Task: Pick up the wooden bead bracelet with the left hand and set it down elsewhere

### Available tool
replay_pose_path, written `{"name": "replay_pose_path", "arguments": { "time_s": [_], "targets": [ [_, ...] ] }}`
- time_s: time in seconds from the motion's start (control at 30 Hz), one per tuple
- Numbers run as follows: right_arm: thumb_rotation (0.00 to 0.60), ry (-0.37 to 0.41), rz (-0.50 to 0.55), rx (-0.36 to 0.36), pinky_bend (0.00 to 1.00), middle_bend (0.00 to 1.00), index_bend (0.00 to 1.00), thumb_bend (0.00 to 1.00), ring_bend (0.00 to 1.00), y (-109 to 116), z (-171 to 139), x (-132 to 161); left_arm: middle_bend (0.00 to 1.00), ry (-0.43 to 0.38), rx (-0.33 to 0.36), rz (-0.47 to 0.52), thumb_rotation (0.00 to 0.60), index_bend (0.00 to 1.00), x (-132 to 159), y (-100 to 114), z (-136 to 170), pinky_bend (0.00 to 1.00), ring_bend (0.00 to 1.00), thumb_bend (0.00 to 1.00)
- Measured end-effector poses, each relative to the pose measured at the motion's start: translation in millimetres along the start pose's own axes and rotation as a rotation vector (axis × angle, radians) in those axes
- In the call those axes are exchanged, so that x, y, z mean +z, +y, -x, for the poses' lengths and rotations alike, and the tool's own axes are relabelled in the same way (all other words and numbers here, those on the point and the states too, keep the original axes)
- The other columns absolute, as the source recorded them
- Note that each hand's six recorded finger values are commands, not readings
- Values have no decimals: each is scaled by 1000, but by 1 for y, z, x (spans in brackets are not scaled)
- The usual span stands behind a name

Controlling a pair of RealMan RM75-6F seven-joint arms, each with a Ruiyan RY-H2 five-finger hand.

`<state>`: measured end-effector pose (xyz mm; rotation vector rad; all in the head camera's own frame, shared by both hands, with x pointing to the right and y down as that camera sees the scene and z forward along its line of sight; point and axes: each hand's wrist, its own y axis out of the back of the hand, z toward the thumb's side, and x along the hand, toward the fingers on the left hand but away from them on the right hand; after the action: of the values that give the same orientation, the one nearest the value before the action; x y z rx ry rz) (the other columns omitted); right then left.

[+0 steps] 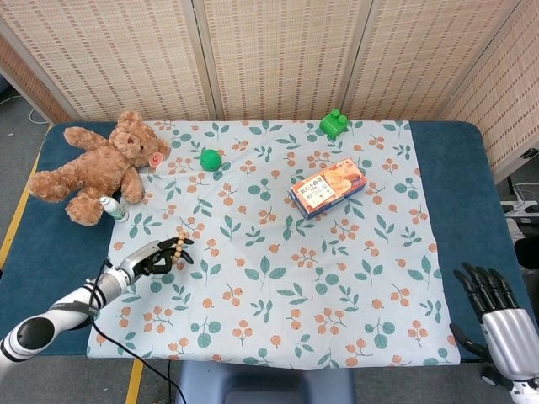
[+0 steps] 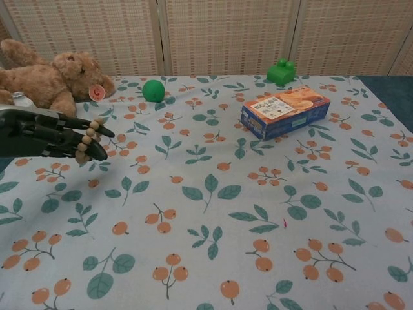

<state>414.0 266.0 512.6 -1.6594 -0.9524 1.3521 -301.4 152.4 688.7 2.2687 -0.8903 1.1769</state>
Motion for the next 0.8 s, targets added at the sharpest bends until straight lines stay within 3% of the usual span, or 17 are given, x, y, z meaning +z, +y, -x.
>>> {"name": "replay_pose_path", "arguments": {
  "time_s": [0.23, 0.53, 0.67, 0.8],
  "targets": [
    [600, 5, 2, 4, 0, 0, 0, 204, 0, 0, -1, 1, 297, 23, 25, -219, 600, 141, -25, -24, -6, 54, 168, 846],
    [600, 2, 4, 1, 0, 0, 0, 204, 0, 1, -1, 0, 73, 6, 49, -529, 600, 87, -39, -46, -9, 54, 20, 566],
    [600, 4, 4, 3, 0, 0, 0, 203, 0, 1, -1, 0, 33, -30, 75, -654, 600, 85, -35, -52, -7, 54, 0, 530],
    [600, 3, 3, 4, 0, 0, 0, 204, 0, 1, -2, 0, 56, -67, 121, -715, 600, 94, -29, -51, -3, 49, 27, 528]
  ]
}}
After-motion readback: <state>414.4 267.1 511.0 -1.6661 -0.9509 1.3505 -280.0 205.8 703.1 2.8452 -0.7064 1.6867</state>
